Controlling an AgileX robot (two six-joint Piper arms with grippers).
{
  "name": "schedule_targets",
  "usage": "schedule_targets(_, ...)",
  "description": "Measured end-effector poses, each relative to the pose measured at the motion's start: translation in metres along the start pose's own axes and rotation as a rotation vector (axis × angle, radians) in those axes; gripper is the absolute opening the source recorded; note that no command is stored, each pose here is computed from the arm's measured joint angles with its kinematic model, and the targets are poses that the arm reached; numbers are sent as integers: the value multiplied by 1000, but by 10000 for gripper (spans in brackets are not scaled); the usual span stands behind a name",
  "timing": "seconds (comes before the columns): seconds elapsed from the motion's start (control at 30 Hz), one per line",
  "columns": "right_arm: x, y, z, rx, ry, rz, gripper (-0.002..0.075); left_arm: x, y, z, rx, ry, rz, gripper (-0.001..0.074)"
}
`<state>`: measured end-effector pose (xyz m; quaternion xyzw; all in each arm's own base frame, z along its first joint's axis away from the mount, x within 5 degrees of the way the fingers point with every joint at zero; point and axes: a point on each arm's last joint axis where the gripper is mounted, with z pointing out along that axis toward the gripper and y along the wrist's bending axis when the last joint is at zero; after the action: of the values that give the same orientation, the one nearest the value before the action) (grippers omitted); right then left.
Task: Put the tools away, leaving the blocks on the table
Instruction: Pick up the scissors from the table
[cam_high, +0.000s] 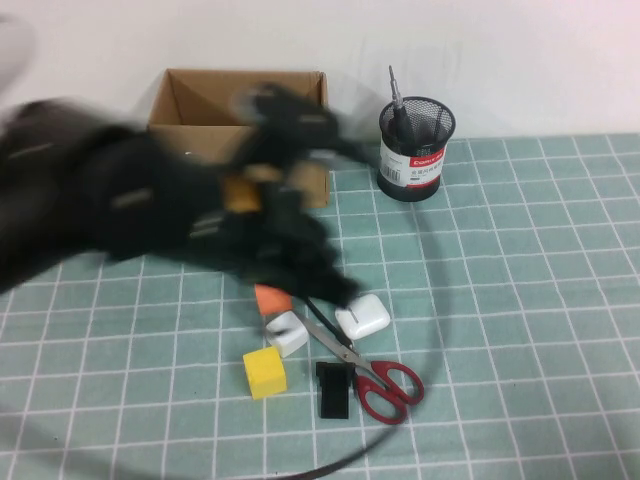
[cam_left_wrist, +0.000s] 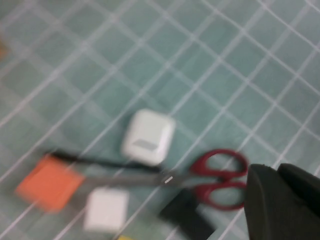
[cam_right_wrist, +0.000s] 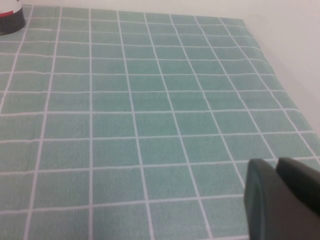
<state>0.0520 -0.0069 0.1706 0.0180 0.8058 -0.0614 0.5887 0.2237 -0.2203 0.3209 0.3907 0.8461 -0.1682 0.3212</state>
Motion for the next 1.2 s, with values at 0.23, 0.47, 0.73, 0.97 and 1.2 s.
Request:
schedule_targets(0.23,0,0,0,0,0,0,-7,59,7,-76,-86,-234,-168,0)
schedule_targets(0.47,0,0,0,0,0,0,-7,114,-8,-125,-98,-416,-177,0)
schedule_targets(0.73,0,0,0,0,0,0,-8,152,-22,-171,-93,-543,-134,-1)
schedule_targets(0.97,0,0,0,0,0,0,-7,183,-16,-142,-208,-709,-1,-1)
schedule_targets(1.2,0,0,0,0,0,0,-7,227,2,-111,-449,-903,-58,-1)
